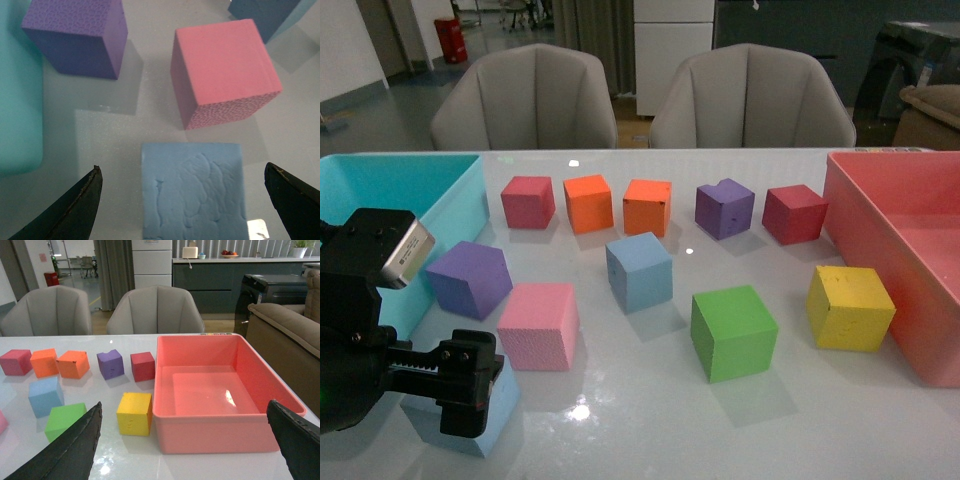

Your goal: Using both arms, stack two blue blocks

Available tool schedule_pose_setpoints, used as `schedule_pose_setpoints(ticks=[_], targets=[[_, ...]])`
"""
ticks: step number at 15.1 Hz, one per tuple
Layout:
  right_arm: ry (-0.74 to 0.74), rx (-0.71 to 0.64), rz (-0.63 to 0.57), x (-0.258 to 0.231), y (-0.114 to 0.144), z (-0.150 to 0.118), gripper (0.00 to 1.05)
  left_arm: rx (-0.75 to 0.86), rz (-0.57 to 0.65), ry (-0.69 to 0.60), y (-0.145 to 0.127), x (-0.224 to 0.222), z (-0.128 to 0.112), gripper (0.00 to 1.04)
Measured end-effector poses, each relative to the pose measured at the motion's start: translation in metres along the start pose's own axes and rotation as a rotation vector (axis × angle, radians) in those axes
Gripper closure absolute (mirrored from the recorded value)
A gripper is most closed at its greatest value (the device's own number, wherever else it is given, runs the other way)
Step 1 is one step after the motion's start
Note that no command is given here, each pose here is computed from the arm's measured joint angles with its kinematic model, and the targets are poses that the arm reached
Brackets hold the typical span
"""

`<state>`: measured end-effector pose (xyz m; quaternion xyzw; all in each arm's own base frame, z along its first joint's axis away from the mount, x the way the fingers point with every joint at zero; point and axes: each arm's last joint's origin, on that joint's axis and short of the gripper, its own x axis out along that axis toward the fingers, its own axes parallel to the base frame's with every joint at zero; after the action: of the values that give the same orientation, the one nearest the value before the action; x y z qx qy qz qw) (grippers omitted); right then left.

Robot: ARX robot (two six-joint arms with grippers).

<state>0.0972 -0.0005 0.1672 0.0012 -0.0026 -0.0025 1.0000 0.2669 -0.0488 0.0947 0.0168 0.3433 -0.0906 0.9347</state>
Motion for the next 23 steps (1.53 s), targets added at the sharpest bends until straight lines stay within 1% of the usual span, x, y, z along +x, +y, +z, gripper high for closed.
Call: schedule_pose_setpoints(ticks=[2, 5, 8, 14, 19, 21, 23], targets=[[0.0, 0.0, 0.0, 0.0, 0.0, 0.0, 0.06, -0.019, 0.01, 0.017, 0.005, 0.005, -0.003, 0.07], [0.0, 0.0, 0.0, 0.0, 0.0, 0.0, 0.06, -0.045, -0.008, 0.021, 0.007, 0.008, -0.002, 0.07], [0.0, 0.0, 0.0, 0.0, 0.0, 0.0, 0.06, -0.044, 0.004, 0.012, 0.007, 0.011, -0.004, 0.07], [0.0, 0.0, 0.0, 0.0, 0.0, 0.0, 0.06, -0.034, -0.015, 0.018, 0.002, 0.017, -0.008, 0.07], [0.0, 0.0, 0.0, 0.0, 0.0, 0.0, 0.06, -0.051, -0.007, 0.008, 0.009, 0.012, -0.004, 0.07], [0.0, 0.0, 0.0, 0.0, 0.0, 0.0, 0.06, -0.042, -0.018, 0.001, 0.006, 0.012, -0.004, 0.07], [0.0, 0.0, 0.0, 0.0, 0.0, 0.0, 0.06, -0.033, -0.028, 0.024, 0.002, 0.016, -0.011, 0.07]])
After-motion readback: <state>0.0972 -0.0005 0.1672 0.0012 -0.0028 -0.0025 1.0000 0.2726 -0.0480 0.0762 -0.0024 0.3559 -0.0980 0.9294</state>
